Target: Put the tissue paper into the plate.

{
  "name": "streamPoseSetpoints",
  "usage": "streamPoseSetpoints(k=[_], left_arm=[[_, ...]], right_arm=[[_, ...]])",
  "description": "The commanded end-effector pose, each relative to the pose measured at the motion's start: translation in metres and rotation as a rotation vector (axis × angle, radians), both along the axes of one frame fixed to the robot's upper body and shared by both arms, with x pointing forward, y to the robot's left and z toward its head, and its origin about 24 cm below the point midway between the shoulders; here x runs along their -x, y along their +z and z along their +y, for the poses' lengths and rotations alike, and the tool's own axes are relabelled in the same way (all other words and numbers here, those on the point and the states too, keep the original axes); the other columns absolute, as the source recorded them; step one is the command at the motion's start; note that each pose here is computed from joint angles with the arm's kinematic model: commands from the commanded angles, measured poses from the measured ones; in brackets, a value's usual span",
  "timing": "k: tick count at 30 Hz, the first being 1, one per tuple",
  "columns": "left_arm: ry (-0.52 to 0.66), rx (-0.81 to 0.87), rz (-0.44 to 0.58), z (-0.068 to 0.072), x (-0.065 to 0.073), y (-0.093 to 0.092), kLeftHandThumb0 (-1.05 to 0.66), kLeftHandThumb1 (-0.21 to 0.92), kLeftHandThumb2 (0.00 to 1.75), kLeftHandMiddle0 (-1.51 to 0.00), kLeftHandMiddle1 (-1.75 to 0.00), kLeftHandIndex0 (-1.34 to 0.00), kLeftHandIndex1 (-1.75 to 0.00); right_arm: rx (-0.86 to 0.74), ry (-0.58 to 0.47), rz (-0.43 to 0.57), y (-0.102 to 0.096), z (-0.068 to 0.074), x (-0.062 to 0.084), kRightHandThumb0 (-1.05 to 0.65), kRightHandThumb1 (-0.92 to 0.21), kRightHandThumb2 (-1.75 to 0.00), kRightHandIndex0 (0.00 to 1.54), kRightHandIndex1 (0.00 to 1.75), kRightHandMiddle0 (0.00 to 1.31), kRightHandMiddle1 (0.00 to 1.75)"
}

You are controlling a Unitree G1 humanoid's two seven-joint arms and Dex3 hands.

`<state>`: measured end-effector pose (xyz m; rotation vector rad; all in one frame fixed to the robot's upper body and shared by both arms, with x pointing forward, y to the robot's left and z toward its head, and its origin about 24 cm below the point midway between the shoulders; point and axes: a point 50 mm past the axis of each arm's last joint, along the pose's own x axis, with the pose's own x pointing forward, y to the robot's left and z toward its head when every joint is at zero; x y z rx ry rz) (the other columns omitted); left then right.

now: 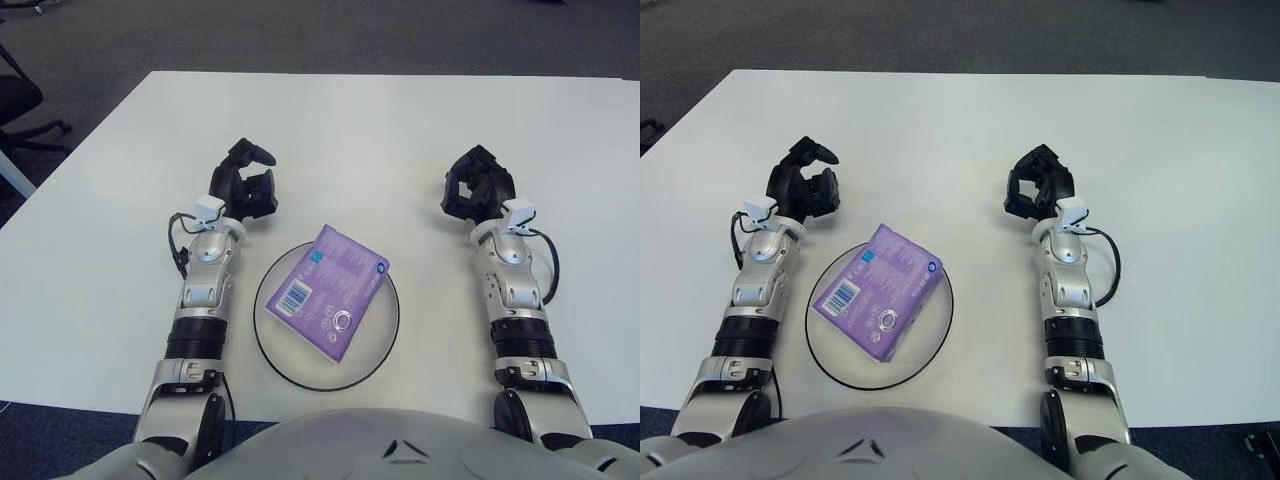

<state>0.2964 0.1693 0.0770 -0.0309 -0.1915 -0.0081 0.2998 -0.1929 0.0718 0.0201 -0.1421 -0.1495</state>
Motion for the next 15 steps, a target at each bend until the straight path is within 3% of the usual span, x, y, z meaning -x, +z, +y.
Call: streamPoseSetpoints(k=[1,15], left_arm=[[0.029,0.044,0.181,-0.0016,0.0224,-0.0505,-0.44,0.45,1.15,-1.31,-1.75,-0.51,-1.75],[0.025,0.041,0.183,-0.0019,0.0225,-0.0502,-0.44,0.45,1.16,-1.31,-1.75,-0.51,-1.75]], right_arm=[[-0.063,-0.040,0.236,-0.0625,0.0021,0.0359,-0.46,-0.38,-1.23,1.24,1.75,0.56,1.75],[-0.061,-0.044,0.231,-0.0601,0.0029,0.0356,-0.47,-0.35,-1.27,1.24,1.75,0.58,1.75]])
